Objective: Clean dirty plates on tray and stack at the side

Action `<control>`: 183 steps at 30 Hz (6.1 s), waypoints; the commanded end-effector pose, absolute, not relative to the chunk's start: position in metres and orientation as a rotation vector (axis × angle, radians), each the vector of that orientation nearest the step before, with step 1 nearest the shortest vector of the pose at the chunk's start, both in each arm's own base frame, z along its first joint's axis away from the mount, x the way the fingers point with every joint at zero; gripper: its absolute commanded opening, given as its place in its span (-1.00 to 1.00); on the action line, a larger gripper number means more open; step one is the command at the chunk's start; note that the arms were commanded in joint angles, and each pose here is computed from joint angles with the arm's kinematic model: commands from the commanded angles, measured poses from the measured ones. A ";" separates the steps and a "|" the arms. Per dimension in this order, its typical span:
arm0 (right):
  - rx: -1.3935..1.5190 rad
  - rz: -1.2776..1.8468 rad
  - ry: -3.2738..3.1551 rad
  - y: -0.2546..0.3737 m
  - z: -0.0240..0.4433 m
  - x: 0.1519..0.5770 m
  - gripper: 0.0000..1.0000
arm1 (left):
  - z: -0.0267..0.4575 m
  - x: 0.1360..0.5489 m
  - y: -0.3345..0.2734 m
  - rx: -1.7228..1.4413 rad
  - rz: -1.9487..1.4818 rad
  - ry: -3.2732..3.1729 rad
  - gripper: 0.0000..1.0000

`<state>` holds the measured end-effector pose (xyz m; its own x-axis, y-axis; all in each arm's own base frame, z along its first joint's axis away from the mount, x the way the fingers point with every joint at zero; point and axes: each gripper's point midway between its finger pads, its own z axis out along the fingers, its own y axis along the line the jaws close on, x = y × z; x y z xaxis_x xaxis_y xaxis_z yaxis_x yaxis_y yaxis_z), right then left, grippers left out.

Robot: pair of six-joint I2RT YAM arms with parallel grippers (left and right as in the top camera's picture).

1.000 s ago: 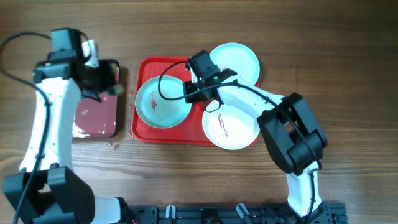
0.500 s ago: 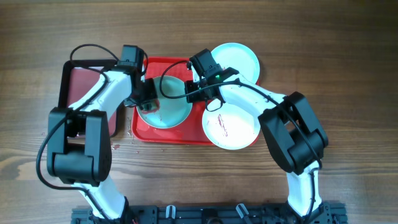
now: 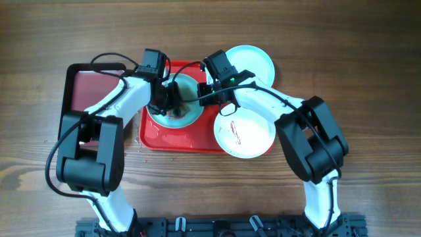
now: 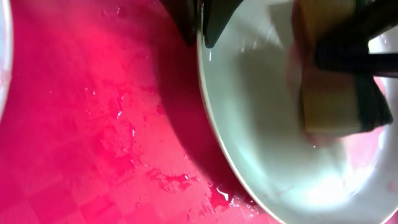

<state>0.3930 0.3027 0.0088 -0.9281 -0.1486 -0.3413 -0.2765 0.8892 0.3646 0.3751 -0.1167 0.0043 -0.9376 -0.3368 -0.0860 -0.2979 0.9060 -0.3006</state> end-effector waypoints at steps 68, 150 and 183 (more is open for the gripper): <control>-0.318 0.738 2.867 0.318 -0.001 0.363 -0.91 | 0.001 0.335 -0.169 -0.040 -0.761 3.076 -0.92; -0.695 0.706 2.607 0.326 0.002 0.387 -0.65 | 0.108 0.432 -0.046 -0.640 -0.358 2.843 -0.92; 0.040 0.287 2.787 0.260 -0.021 0.404 -0.91 | 0.062 0.469 -0.043 -0.550 0.243 2.398 -0.92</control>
